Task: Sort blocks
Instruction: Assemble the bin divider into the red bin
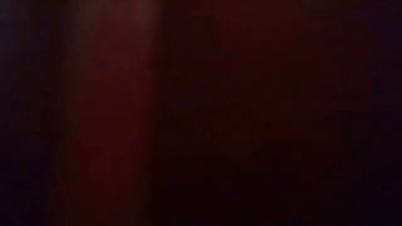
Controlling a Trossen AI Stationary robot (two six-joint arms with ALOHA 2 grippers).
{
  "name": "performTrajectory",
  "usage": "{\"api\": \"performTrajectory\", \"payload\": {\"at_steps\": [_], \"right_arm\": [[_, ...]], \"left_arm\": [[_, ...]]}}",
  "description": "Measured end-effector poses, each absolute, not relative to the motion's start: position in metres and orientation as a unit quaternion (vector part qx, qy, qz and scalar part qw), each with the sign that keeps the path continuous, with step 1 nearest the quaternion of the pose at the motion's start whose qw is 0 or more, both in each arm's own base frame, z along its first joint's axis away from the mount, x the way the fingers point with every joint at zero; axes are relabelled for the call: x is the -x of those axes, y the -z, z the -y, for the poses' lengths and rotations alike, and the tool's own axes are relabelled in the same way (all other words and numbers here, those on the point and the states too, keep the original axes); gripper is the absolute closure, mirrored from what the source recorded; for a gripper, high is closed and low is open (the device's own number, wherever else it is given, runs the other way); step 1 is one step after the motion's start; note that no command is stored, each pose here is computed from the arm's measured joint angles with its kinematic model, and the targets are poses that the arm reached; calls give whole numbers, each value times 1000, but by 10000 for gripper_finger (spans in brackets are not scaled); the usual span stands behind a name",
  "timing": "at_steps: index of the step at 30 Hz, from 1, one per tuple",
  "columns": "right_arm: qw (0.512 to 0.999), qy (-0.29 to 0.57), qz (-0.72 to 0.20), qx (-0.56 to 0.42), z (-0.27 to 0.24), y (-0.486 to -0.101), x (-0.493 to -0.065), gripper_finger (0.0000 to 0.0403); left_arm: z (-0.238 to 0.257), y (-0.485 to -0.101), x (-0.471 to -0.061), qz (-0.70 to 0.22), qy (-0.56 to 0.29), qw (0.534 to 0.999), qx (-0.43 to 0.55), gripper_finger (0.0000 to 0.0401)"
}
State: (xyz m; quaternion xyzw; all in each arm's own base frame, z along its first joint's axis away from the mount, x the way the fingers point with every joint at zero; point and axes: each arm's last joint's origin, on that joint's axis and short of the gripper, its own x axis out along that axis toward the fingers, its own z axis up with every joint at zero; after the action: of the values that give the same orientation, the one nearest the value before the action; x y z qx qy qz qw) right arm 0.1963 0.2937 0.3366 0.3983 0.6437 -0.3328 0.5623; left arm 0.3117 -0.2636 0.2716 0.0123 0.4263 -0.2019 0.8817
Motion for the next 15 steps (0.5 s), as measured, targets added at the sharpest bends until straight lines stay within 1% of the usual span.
{"api": "performTrajectory", "payload": {"at_steps": [11,15], "right_arm": [[566,333,-642,-396,-293,-337,-197,403],[569,322,-646,-395,-290,-341,-195,403]], "left_arm": [[224,-312,-271,-489,150,859,-36,401],[200,-333,-247,-507,107,854,-47,401]]}}
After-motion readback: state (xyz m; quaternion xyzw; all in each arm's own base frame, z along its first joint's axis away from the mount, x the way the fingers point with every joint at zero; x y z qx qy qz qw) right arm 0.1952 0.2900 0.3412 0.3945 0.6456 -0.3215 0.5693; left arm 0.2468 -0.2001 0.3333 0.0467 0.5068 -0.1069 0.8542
